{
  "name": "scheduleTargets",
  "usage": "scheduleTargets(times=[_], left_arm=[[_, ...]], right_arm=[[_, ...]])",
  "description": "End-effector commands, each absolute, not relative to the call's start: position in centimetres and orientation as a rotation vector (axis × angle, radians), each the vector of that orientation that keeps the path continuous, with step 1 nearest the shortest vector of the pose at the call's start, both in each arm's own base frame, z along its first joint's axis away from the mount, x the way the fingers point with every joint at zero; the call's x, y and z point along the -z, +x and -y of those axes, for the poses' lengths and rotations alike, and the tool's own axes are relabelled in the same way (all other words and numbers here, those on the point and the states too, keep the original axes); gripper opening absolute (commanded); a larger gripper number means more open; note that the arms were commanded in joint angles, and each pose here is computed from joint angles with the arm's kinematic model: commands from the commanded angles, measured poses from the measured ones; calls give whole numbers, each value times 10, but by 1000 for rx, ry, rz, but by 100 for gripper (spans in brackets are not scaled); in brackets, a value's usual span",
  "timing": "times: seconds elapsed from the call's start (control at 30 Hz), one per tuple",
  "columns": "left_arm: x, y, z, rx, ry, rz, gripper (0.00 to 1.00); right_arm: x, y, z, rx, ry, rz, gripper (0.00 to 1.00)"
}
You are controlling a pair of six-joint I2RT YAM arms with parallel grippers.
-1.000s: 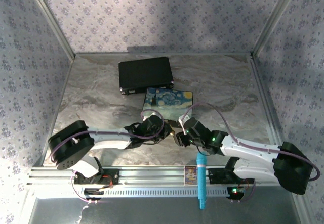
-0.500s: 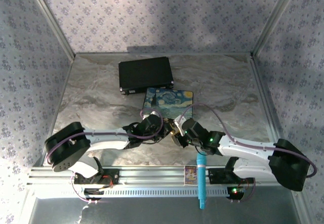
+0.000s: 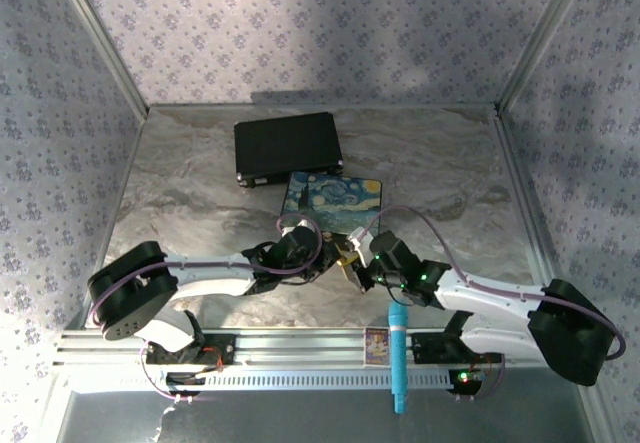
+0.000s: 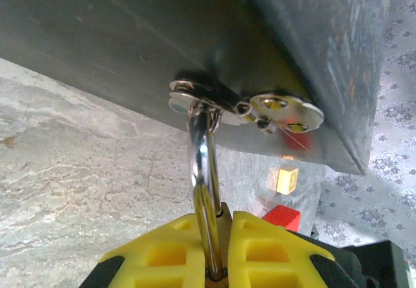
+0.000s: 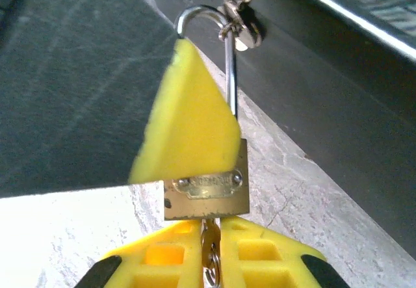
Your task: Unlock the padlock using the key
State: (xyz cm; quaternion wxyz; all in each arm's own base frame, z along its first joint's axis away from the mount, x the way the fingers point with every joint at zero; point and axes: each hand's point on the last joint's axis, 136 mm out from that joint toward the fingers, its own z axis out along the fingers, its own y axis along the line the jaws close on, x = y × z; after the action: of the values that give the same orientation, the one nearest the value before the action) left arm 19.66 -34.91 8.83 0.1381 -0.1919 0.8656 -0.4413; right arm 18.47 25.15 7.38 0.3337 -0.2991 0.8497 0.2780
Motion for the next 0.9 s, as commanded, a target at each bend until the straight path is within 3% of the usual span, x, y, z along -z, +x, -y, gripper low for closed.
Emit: scheduleTargets(times=[0.0,0.17,0.33,0.7,0.87], left_arm=[[-109,193,357,1392,-513,-2450,0],[-106,189,356,1398,-510,-2452,0],[-107,186,354,1405,-501,-2449,0],[-101,180,345,1384,-502,-2461,0],[-94,179,340,1353,-505,-2467,0]], right_arm=[[-73,180,-249,-891,-709,-2243,8],[-79,176,-250,-1087,-647,-2241,7],[-69,186,-237,-1097,-526,-2330,10],[-62,196,-221,-1106,-348,-2392,35],[-64,194,-220,-1120,-312,-2398,41]])
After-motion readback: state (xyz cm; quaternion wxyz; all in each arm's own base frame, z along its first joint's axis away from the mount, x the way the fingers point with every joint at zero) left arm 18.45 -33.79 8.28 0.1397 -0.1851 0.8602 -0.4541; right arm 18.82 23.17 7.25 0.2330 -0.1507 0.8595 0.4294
